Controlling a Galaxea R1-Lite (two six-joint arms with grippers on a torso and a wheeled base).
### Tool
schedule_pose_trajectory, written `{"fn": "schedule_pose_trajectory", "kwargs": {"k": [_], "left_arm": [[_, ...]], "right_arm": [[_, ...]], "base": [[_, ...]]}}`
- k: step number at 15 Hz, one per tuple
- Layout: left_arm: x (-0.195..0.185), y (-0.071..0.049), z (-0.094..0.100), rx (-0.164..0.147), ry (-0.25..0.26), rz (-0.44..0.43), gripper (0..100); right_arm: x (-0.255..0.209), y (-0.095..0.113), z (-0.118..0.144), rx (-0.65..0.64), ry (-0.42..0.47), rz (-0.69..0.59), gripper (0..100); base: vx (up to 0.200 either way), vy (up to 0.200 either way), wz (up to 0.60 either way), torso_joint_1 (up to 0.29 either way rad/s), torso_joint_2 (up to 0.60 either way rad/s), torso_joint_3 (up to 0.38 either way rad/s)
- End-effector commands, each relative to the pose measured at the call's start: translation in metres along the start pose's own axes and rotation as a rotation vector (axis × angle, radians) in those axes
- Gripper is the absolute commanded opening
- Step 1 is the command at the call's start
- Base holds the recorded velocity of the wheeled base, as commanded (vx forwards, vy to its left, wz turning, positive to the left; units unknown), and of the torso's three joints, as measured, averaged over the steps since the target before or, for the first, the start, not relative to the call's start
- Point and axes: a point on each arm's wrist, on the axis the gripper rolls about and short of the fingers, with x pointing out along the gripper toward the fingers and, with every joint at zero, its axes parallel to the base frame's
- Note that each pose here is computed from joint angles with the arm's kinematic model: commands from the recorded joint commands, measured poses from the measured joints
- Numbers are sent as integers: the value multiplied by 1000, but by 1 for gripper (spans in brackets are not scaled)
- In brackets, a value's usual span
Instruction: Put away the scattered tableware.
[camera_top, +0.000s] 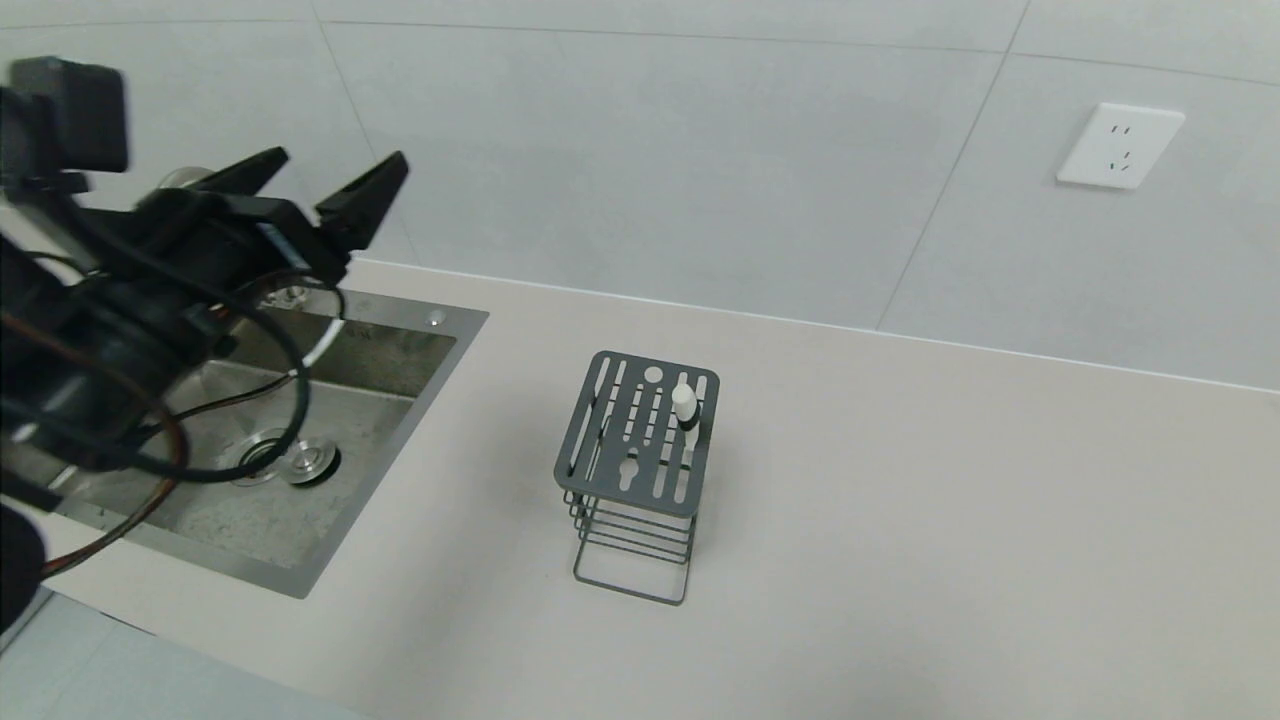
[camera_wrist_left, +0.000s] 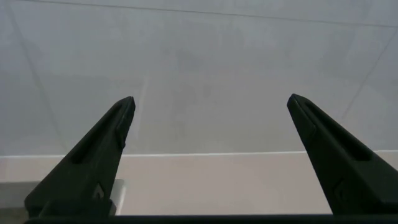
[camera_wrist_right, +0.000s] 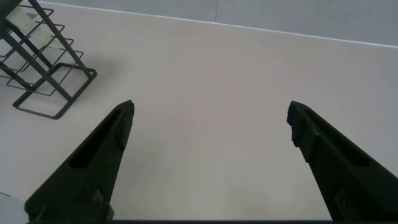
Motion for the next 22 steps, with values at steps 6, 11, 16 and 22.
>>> {"fn": "schedule_pose_trajectory", "kwargs": {"k": [6, 11, 16, 22], "left_arm": [[-244, -7, 14, 7, -180, 242, 100], [-295, -18, -37, -34, 53, 204, 100], [-307, -16, -74, 80, 409, 304, 100], [-307, -17, -74, 53, 409, 273, 100]], "right_arm": [[0, 0, 0, -3, 0, 0, 100], [0, 0, 0, -4, 0, 2, 100], [0, 0, 0, 2, 2, 0, 100], [0, 0, 0, 0, 2, 0, 100]], "base": [[0, 0, 0, 0, 0, 0], [0, 0, 0, 0, 0, 0], [0, 0, 0, 0, 0, 0], [-100, 0, 0, 2, 2, 0]]}}
